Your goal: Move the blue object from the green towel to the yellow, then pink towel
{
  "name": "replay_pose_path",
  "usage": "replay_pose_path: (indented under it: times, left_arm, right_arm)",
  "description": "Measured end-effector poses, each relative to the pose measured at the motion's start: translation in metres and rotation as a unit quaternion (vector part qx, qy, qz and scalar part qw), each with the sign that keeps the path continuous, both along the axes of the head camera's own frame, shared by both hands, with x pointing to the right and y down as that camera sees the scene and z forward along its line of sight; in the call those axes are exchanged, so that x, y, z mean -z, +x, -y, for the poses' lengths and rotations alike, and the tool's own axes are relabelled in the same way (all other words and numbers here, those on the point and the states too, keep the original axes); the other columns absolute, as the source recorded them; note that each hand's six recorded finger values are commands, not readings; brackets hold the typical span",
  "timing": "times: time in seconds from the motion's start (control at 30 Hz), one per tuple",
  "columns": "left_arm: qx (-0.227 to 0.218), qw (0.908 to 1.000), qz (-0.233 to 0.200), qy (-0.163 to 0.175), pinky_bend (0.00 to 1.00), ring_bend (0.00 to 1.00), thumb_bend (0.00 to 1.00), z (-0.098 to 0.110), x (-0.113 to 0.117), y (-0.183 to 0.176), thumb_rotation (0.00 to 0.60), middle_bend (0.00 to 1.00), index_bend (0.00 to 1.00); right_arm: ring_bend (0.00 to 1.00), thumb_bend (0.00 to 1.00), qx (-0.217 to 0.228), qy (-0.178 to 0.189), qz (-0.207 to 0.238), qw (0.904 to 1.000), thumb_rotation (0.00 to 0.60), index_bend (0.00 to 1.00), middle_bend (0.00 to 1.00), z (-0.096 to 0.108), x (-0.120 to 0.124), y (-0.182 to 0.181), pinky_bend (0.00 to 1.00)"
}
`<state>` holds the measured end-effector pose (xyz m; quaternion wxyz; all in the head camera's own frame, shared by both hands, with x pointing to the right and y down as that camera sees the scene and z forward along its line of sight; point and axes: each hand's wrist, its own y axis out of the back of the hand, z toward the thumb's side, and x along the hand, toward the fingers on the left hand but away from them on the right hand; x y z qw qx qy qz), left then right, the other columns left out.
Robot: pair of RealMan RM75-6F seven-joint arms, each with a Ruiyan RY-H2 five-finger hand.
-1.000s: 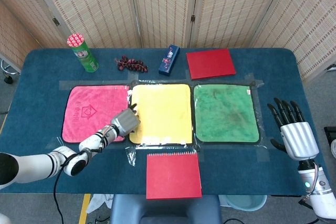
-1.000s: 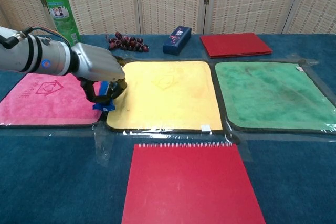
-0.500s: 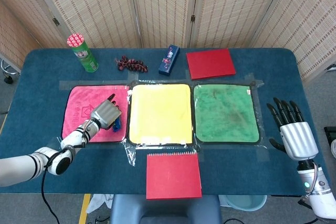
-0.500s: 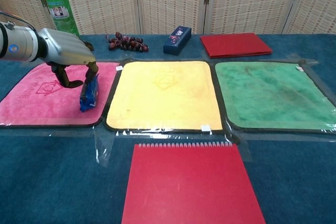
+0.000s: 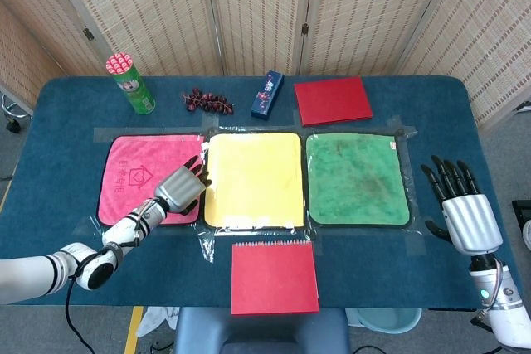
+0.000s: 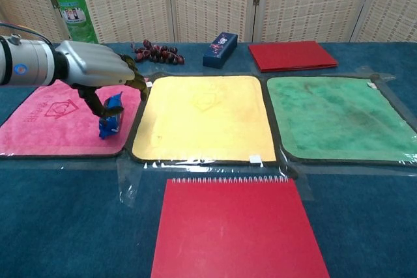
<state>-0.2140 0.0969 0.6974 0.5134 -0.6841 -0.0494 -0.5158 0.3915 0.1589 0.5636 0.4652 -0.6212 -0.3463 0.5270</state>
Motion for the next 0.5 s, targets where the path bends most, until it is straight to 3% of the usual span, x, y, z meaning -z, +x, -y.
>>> replay_pose_path:
  times: [0.5]
  left_arm:
    - [-0.022, 0.9970, 0.075, -0.006, 0.00, 0.17, 0.58, -0.013, -0.027, -0.026, 0.414, 0.26, 0.37]
  right_arm:
    - [0.00, 0.13, -0.004, -0.002, 0.005, 1.0000, 0.600, 0.00, 0.00, -0.001, -0.002, 0.001, 0.00]
